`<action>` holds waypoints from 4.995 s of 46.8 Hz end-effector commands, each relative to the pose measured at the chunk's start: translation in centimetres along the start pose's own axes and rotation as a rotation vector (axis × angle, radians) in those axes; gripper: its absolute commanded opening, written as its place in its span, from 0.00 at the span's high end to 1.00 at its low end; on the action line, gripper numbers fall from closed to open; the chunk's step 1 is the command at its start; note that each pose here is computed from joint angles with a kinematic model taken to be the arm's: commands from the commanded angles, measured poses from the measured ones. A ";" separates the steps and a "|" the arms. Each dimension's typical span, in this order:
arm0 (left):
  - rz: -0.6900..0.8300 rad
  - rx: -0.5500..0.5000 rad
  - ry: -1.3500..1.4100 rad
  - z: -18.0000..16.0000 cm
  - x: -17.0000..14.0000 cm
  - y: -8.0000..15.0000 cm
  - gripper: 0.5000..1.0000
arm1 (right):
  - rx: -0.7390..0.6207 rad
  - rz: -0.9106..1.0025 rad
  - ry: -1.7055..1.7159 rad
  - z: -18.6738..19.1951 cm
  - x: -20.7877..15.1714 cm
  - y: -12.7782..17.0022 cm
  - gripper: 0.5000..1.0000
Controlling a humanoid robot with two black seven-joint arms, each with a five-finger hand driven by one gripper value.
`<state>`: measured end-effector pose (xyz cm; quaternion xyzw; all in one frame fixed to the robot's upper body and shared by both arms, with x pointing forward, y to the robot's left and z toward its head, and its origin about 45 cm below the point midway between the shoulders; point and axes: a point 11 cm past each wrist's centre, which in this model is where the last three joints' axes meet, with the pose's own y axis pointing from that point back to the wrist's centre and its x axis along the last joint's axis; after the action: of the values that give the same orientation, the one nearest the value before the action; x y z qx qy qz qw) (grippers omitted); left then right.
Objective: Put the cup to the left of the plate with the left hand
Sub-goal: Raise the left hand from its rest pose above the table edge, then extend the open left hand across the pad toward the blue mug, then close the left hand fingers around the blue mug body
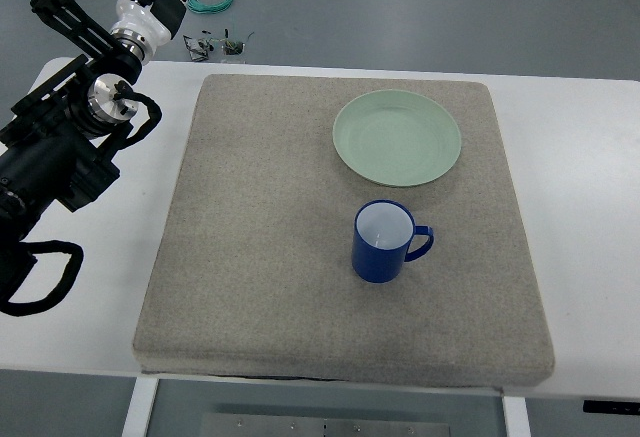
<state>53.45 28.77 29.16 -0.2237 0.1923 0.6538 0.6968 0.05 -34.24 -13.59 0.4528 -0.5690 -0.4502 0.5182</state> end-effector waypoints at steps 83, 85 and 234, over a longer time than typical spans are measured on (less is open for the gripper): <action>-0.863 0.373 -0.581 -3.2 -9.6 9.9 0.02 | 0.000 0.000 -0.001 0.0 0.0 0.0 0.13; -0.895 0.394 -0.604 -3.6 -9.3 10.5 0.02 | -0.001 0.000 -0.001 0.0 0.0 0.0 0.13; -1.034 0.601 -0.562 -19.2 -8.1 17.0 0.02 | 0.000 0.000 -0.001 0.0 0.0 0.0 0.13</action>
<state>36.58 12.46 16.94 0.0976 0.0433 0.1908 0.9758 0.06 -34.24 -13.59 0.4528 -0.5691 -0.4501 0.5182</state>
